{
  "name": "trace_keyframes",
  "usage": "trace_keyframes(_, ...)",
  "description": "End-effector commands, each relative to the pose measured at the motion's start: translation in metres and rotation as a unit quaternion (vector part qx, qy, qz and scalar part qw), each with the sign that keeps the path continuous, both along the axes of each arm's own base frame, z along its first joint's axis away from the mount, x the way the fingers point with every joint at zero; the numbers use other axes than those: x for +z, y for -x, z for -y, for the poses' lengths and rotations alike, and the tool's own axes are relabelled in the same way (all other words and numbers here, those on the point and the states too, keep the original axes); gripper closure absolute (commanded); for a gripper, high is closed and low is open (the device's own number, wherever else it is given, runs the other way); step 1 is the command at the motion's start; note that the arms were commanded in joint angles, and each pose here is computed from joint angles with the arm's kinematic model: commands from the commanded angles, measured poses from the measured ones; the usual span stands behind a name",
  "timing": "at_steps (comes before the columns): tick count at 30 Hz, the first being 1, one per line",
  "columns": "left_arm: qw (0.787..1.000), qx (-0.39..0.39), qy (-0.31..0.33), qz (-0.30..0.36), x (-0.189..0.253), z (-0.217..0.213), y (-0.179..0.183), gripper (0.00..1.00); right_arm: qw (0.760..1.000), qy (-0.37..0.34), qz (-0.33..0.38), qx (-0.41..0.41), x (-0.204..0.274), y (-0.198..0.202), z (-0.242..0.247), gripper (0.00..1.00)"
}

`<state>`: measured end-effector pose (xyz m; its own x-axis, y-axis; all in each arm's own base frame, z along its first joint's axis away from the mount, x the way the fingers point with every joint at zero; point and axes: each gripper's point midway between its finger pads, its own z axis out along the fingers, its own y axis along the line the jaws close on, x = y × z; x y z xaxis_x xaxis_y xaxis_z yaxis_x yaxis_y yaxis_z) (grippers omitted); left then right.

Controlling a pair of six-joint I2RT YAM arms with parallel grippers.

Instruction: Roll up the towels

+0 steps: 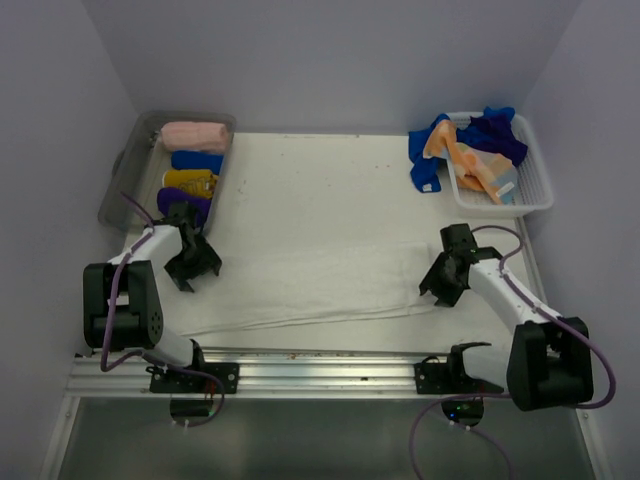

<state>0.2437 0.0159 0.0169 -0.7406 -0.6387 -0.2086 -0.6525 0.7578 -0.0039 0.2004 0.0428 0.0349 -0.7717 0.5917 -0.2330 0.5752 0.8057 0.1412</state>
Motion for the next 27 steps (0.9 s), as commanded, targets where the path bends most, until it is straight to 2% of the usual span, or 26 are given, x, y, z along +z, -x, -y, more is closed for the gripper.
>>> trace_keyframes(1,0.999,-0.01,0.003,0.036,0.011,0.001,-0.017,0.24,0.999,-0.046,0.003,-0.014,-0.007,-0.004,-0.016,0.54)
trace_keyframes(10,0.999,-0.01,0.006,0.033,0.008,0.001,-0.015,0.24,0.999,-0.036,-0.013,-0.022,-0.019,-0.001,-0.012,0.62)
trace_keyframes(13,0.999,-0.011,0.007,0.032,0.007,0.002,-0.015,0.24,0.999,-0.025,-0.014,-0.025,-0.02,-0.002,-0.009,0.69)
trace_keyframes(20,0.999,-0.011,0.007,0.031,0.006,0.002,-0.014,0.24,0.999,-0.003,0.006,-0.037,-0.004,-0.002,0.001,1.0)
trace_keyframes(27,0.999,-0.011,0.002,0.035,0.01,0.0,-0.018,0.24,0.999,0.012,0.027,-0.04,0.026,0.004,0.008,1.0)
